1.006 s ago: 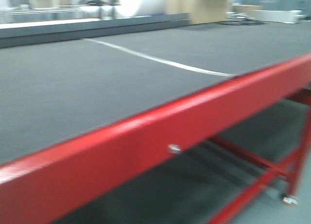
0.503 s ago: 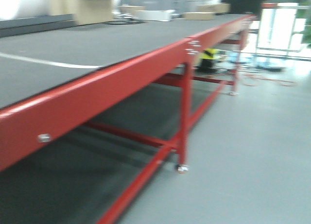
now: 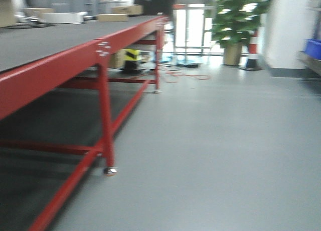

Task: Place cylindrical capacitor in blue bin on shelf
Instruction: 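Drive the base away from the table toward the shelf rack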

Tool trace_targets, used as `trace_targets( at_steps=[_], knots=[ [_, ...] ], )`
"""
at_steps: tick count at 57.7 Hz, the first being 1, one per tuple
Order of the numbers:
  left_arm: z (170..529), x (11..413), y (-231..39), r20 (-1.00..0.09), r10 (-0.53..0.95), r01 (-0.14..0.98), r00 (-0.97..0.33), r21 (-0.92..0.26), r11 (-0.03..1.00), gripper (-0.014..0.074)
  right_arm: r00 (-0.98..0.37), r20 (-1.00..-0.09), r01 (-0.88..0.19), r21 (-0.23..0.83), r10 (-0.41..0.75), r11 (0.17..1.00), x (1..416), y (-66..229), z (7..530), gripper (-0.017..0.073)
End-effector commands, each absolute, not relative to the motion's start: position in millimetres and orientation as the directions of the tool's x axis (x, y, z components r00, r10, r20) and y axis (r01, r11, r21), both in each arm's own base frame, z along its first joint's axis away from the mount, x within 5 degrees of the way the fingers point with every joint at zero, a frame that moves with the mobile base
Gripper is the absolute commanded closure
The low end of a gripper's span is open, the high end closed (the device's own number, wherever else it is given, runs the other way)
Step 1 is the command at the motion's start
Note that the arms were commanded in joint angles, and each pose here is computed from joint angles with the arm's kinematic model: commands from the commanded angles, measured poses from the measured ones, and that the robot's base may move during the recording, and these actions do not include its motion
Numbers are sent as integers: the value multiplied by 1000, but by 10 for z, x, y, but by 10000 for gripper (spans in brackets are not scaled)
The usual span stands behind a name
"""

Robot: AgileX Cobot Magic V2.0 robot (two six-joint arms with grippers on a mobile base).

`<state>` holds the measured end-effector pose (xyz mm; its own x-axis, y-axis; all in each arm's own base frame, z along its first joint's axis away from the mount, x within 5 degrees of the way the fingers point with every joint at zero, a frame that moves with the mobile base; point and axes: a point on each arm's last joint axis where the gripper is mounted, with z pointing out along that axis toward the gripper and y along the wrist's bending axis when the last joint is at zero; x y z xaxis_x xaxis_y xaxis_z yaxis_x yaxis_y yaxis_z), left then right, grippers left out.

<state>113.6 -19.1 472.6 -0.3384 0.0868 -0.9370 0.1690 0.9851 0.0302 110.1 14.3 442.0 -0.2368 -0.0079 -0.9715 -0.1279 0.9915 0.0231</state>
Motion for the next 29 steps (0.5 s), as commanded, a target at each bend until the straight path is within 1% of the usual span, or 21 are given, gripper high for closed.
trace_targets(
  at_steps=[1, 29],
  knots=[
    [4758, 1125, -199, -946, 83, 177, -312, 28, 984, 704, -212, -977, -129, 18, -9, 991, 1093, 142, 4437, 721],
    [4758, 1125, -199, -946, 83, 177, -312, 28, 984, 704, -212, -977, -129, 18, -9, 991, 1093, 142, 4437, 721]
  ],
)
